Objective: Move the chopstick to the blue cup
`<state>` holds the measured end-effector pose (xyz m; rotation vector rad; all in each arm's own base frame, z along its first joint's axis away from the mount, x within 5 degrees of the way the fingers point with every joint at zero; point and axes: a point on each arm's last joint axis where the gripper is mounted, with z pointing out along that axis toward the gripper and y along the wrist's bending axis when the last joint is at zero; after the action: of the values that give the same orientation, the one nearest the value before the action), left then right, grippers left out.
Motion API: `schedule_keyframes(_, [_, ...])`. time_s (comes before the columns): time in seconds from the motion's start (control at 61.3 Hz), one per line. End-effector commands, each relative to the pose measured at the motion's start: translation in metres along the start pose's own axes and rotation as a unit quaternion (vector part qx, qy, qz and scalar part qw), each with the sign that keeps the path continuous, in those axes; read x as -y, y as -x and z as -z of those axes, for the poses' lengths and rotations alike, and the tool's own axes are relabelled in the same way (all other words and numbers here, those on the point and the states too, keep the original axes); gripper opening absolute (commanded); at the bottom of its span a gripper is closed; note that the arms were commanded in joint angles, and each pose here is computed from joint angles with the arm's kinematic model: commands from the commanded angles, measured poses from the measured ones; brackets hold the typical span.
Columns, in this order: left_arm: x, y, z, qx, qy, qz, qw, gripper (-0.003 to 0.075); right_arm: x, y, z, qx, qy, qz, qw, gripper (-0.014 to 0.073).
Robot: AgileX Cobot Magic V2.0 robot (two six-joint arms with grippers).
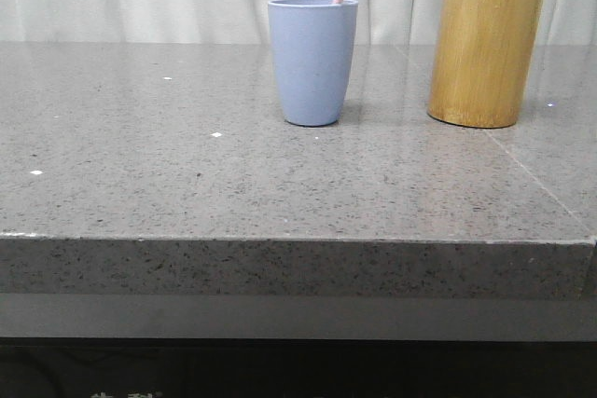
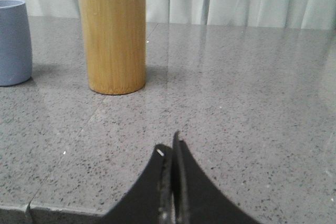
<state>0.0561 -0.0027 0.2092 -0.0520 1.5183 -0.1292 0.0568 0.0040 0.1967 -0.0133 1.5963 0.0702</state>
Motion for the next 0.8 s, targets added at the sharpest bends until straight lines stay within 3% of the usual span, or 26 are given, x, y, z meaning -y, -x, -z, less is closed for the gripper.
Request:
schedule_keyframes(0.0, [-0.0001,0.0051,0.0017,0.048,-0.002,0.007,0.999,-0.0019,0.0029,0.0115,0.0029,0.068,-0.018,0.003,0.998,-0.0066])
schedule_keyframes(0.408, [-0.0001,0.0051,0.0017,0.048,-0.002,0.007,0.999,-0.0019,0.0031,0.0117,0.0029,0.069,-0.019,0.001,0.997,-0.0066])
schedule_keyframes(0.652, [-0.0001,0.0051,0.0017,0.048,-0.002,0.007,0.999,-0.0019,0.0031,0.0168,0.0039,0.098,-0.015,-0.042,0.994,-0.0066])
schedule_keyframes(0.783, [-0.0001,0.0051,0.0017,0.048,-0.002,0.007,0.999,-0.0019,0.0023,0.0168,0.0039,0.098,-0.012,-0.028,0.995,-0.0066])
